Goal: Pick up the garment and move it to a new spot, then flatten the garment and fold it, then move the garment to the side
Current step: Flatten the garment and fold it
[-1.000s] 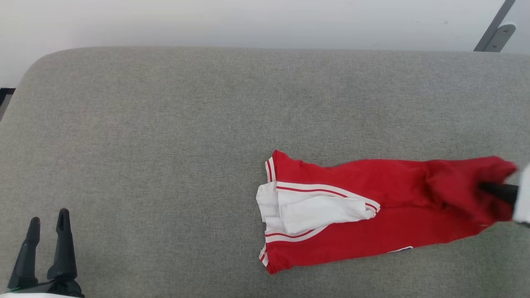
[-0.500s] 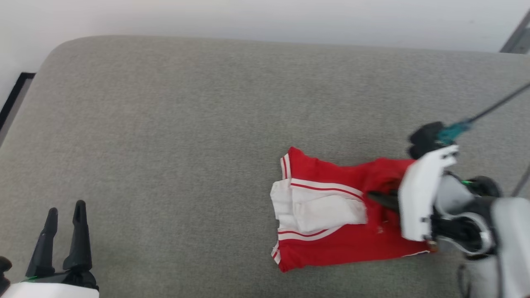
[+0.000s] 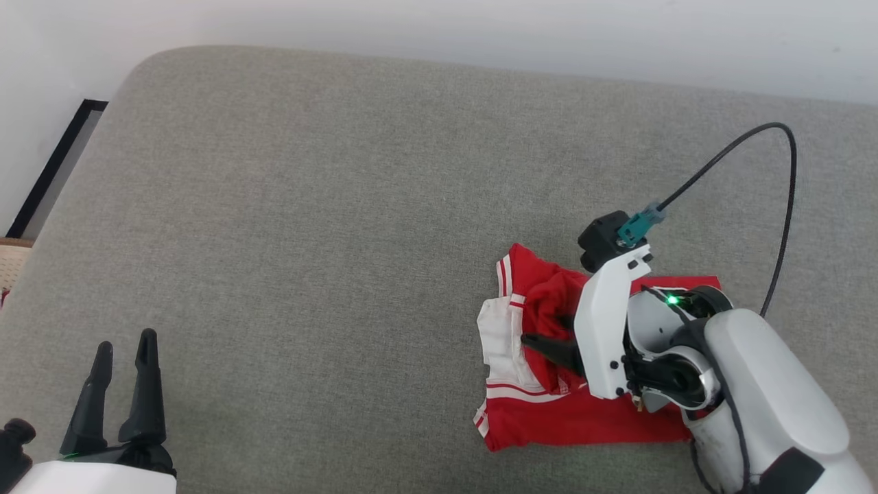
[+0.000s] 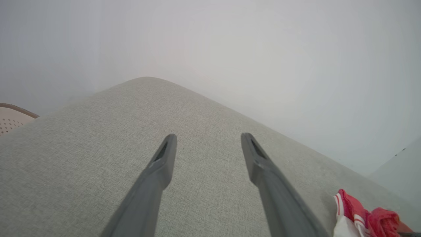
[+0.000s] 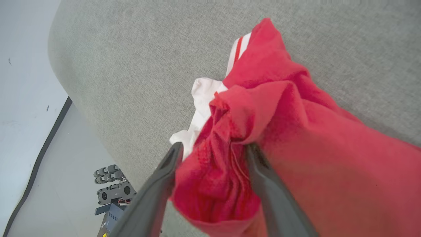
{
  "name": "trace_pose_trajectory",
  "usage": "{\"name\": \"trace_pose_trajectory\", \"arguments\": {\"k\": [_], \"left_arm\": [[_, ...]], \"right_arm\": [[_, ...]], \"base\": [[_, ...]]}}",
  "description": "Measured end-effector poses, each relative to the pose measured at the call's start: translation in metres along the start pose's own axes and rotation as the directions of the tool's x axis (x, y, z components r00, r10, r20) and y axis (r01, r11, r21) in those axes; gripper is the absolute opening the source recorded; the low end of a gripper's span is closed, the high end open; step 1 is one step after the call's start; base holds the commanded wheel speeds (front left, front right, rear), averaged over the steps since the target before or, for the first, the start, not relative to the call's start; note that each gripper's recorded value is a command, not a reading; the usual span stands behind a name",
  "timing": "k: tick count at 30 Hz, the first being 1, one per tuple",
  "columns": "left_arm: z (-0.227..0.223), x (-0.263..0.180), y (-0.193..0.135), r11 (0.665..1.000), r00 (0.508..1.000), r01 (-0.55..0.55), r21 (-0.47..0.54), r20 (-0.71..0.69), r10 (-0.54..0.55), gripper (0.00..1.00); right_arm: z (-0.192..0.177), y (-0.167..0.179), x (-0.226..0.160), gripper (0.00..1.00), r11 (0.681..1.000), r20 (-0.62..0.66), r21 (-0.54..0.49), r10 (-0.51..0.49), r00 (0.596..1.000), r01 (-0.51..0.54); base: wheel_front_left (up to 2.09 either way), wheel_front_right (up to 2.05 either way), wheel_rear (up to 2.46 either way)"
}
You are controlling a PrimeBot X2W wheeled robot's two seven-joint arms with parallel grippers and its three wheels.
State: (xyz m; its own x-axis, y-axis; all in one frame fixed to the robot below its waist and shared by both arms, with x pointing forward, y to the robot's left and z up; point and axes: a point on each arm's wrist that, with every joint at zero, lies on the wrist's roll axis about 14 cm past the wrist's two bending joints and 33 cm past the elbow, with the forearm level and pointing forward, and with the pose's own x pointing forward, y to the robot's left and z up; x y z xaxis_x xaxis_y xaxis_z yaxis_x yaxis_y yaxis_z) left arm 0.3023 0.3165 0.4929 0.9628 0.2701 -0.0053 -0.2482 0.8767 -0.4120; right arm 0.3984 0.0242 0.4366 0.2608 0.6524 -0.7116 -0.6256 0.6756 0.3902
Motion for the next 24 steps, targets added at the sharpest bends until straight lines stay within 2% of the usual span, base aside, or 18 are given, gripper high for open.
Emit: {"name": "trace_pose_trajectory", "arguments": {"k": [4,10,14,18,23,24], "left_arm": [[0.002,-0.002,0.0,1.0,1.0,0.003,-0.001,0.007,-0.003,1.0],[0.004,-0.001,-0.004,1.0,1.0,0.027,0.004,0.008,-0.027,1.0],[0.006,0.002,-0.01,0.999,0.999,0.052,0.004,0.015,-0.052,1.0],[0.006,0.005,-0.018,0.997,0.996,0.082,0.007,0.014,-0.083,1.0],[0.007,0.008,-0.027,0.992,0.993,0.12,0.024,0.013,-0.121,1.0],[0.007,0.008,-0.027,0.992,0.993,0.12,0.024,0.013,-0.121,1.0]], "right_arm": [[0.006,0.004,-0.01,1.0,1.0,0.023,-0.017,0.017,1.0,-0.017],[0.027,0.016,-0.037,1.0,0.998,0.146,-0.01,0.067,0.987,-0.066],[0.035,0.007,-0.062,1.0,1.0,0.226,-0.006,0.03,0.974,-0.03],[0.047,-0.007,-0.091,1.0,0.999,0.345,-0.002,-0.034,0.938,0.037],[0.053,-0.028,-0.127,1.0,0.992,0.506,0.04,-0.126,0.853,0.122],[0.053,-0.028,-0.127,1.0,0.992,0.506,0.04,-0.126,0.853,0.122]], "base": [[0.0,0.0,0.0],[0.0,0.0,0.0],[0.0,0.0,0.0],[0.0,0.0,0.0],[0.0,0.0,0.0],[0.0,0.0,0.0]]}}
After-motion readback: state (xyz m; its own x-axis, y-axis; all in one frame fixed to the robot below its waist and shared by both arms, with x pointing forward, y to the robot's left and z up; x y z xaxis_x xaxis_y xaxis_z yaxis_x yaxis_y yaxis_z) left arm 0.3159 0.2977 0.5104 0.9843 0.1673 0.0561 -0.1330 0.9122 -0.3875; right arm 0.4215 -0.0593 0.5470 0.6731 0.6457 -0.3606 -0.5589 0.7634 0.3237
